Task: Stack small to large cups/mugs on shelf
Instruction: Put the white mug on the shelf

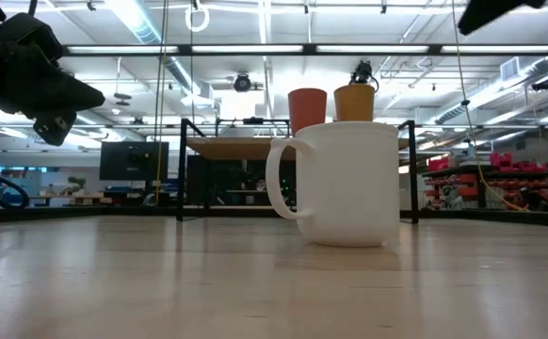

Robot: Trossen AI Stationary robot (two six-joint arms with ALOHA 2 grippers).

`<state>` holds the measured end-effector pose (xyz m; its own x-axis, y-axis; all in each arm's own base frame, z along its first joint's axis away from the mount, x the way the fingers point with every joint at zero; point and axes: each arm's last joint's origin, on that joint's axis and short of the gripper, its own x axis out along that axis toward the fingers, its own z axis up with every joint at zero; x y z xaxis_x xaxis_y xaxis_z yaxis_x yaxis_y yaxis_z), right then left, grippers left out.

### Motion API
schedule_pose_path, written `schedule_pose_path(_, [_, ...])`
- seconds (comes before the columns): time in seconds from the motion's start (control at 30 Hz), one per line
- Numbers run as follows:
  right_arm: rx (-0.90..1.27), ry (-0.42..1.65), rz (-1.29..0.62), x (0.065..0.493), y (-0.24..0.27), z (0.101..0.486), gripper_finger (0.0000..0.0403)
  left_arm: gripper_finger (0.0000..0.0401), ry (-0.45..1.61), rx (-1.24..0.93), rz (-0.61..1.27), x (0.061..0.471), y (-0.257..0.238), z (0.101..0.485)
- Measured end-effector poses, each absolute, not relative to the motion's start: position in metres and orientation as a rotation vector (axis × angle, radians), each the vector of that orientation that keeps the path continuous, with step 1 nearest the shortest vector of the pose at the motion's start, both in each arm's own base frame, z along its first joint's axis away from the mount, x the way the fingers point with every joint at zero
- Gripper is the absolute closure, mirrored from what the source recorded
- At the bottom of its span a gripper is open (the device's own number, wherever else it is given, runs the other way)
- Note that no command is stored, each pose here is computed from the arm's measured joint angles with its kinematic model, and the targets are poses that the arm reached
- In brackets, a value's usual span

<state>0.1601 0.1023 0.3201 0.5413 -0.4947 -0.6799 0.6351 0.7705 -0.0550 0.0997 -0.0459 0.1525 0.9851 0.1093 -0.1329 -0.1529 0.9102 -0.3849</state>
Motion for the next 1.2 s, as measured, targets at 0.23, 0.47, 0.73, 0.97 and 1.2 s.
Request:
schedule_pose_path(0.23, [0.246, 0.593, -0.622, 0.15, 0.123, 0.265, 0.0328, 0.037, 0.109, -0.407, 0.135, 0.1, -0.046, 0.153])
schedule_pose_path(0.47, [0.31, 0.556, -0.583, 0.149, 0.128, 0.221, 0.0328, 0.0368, 0.109, -0.407, 0.135, 0.1, -0.046, 0.153])
schedule_pose_path(0.73, [0.419, 0.479, -0.605, 0.135, 0.123, 0.179, 0.0328, 0.0363, 0.111, -0.405, 0.136, 0.1, -0.046, 0.152])
schedule_pose_path(0.97, [0.501, 0.424, -0.581, 0.129, 0.119, 0.153, 0.0328, 0.0366, 0.12, -0.398, 0.138, 0.1, -0.046, 0.151])
schedule_pose_path(1.2, [0.556, 0.403, -0.566, 0.129, 0.12, 0.136, 0.0328, 0.0362, 0.12, -0.398, 0.138, 0.1, -0.046, 0.151])
